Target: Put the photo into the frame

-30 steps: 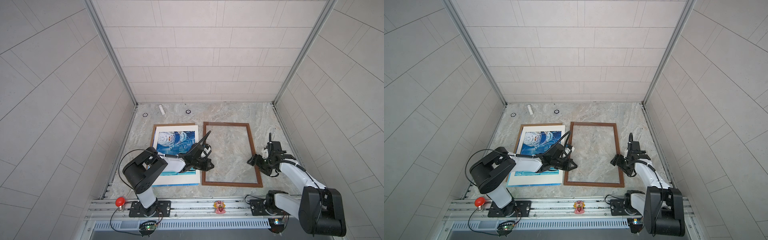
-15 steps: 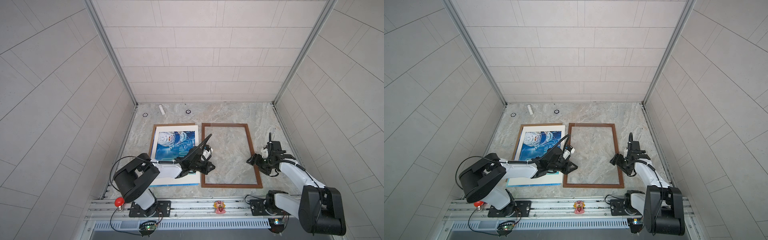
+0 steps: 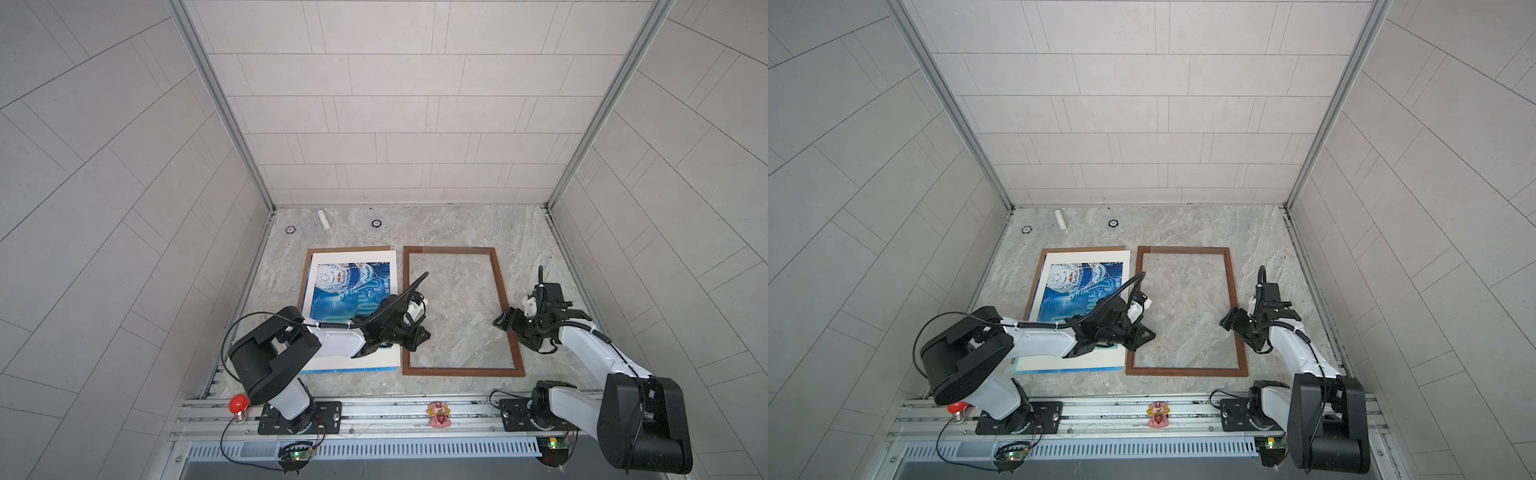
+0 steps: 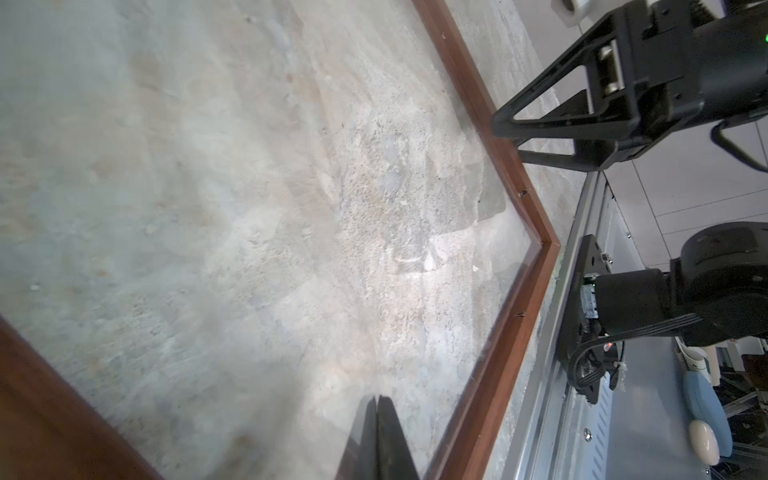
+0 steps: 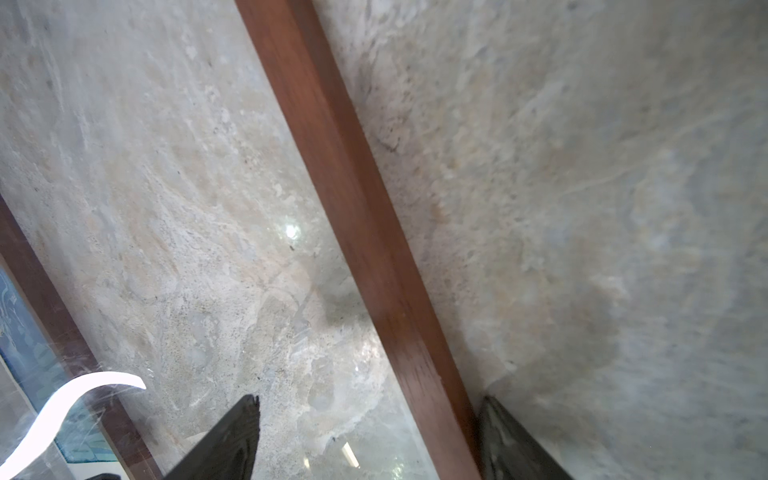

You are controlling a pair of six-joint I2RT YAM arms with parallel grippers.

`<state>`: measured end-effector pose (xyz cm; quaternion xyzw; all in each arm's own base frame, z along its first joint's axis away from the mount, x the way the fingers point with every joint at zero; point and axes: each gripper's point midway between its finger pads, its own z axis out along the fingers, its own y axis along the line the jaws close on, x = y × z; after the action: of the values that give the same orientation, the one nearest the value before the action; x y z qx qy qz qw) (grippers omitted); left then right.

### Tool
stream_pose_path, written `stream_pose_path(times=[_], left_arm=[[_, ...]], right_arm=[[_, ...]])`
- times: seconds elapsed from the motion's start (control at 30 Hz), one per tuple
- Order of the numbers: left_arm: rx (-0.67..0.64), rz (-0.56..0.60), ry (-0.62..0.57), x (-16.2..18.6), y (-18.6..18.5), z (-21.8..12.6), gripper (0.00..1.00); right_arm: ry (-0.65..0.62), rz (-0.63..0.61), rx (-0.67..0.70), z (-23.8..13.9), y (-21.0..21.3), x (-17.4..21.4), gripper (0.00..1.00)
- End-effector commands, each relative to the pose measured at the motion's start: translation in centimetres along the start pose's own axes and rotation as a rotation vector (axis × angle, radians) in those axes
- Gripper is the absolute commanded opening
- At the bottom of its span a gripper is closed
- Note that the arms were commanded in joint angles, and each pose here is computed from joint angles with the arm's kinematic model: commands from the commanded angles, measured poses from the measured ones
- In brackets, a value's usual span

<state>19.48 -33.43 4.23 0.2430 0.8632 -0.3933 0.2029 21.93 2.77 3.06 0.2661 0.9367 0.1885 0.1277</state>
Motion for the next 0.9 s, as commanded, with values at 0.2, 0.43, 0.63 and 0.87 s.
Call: stream_pose_path(times=[0.2, 0.43, 0.63, 0.87], left_arm=[[0.070, -0.082, 0.001, -0.2, -1.0, 1.0, 0.00], [0.073, -0.084, -0.010, -0.2, -0.7, 1.5, 0.00], [0.094, -0.055, -0.017, -0.3, -1.1, 1.2, 0.00], [0.131, -0.145, -0.048, -2.9, -1.7, -0.3, 0.00]], right_arm=[[0.045, 0.025, 0.003, 0.4, -0.6, 1.5, 0.78], [0.062, 0.024, 0.001, 0.7, -0.7, 1.9, 0.78], [0.065, 0.041, 0.000, 0.9, -0.9, 2.0, 0.78], [0.050, 0.039, -0.017, 0.1, -0.3, 1.2, 0.79]])
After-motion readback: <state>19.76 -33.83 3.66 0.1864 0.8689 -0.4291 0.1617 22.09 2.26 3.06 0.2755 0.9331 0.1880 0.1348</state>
